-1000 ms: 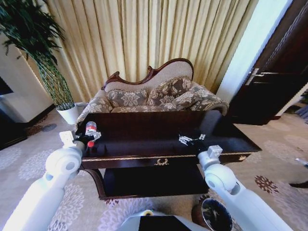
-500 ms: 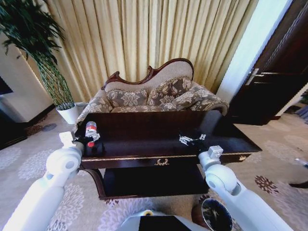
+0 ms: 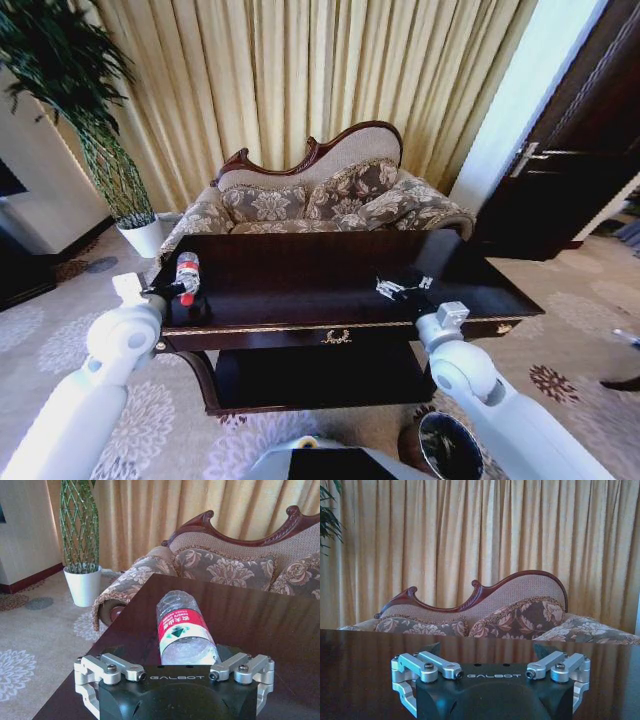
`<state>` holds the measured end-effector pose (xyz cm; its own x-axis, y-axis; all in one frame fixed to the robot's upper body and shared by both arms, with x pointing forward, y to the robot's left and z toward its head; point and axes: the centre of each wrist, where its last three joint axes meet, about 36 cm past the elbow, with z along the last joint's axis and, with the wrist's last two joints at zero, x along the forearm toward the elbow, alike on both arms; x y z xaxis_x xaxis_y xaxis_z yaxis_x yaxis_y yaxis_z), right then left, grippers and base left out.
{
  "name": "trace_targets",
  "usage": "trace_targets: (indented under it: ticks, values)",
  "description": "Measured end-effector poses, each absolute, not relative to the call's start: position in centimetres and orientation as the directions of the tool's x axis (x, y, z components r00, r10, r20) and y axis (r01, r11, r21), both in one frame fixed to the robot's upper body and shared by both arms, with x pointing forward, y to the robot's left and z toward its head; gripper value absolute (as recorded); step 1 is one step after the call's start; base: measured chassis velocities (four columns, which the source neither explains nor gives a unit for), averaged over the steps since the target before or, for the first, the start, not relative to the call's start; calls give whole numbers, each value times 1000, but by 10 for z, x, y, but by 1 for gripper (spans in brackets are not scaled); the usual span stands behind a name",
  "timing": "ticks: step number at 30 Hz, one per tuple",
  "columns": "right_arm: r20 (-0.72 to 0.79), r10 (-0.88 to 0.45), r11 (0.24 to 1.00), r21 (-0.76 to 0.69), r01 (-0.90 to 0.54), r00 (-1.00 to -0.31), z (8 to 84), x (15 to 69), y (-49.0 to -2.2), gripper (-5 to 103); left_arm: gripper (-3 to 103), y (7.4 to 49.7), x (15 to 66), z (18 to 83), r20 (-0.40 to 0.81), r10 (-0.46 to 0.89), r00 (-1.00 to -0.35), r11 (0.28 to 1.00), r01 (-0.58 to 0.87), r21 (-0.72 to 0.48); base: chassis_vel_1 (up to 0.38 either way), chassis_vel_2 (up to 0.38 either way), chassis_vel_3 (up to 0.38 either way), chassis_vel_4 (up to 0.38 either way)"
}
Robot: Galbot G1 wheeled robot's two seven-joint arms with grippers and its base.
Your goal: Move to the front of the table and place the trash on the table into the trash bin.
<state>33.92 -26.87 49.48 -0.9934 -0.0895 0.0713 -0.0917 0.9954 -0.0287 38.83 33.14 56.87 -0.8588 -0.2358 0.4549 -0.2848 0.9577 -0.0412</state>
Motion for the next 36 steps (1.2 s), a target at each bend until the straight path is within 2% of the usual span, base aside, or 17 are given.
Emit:
trace_targets:
  ticks: [18, 20, 22, 24, 25, 28, 31, 33, 34, 36]
  values:
    - [75, -73, 997, -23, -75, -995, 489, 343, -271, 100, 100, 345, 404, 563, 463, -243, -853, 952, -301, -55, 0, 0, 0, 0]
    - [74, -72, 997, -20, -73, -995, 489, 343, -270, 100, 92, 348, 405, 564, 460, -237, -856, 953, -296, -61, 0, 0, 0, 0]
    - [74, -71, 997, -19, -73, -995, 488, 343, -270, 100, 92, 348, 405, 564, 460, -235, -856, 953, -295, -63, 0, 0, 0, 0]
    - [73, -69, 997, -18, -71, -995, 488, 343, -270, 100, 81, 349, 405, 564, 460, -230, -858, 954, -291, -66, 0, 0, 0, 0]
    - [73, -69, 997, -18, -71, -995, 488, 343, -270, 100, 81, 349, 405, 564, 460, -230, -858, 954, -291, -66, 0, 0, 0, 0]
    - [72, -64, 998, -18, -65, -995, 489, 343, -270, 100, 64, 350, 406, 564, 459, -229, -858, 955, -290, -67, 0, 0, 0, 0]
    - [71, -62, 998, -19, -64, -996, 489, 344, -271, 100, 58, 350, 406, 564, 460, -230, -858, 954, -291, -66, 0, 0, 0, 0]
    - [70, -56, 998, -21, -58, -996, 489, 344, -272, 100, 48, 352, 407, 564, 460, -229, -858, 954, -291, -67, 0, 0, 0, 0]
    - [70, -56, 998, -21, -58, -996, 489, 344, -272, 100, 48, 352, 407, 564, 460, -229, -858, 954, -291, -67, 0, 0, 0, 0]
    - [72, -51, 998, -22, -53, -996, 488, 344, -272, 100, 41, 353, 406, 563, 461, -229, -857, 954, -291, -68, 0, 0, 0, 0]
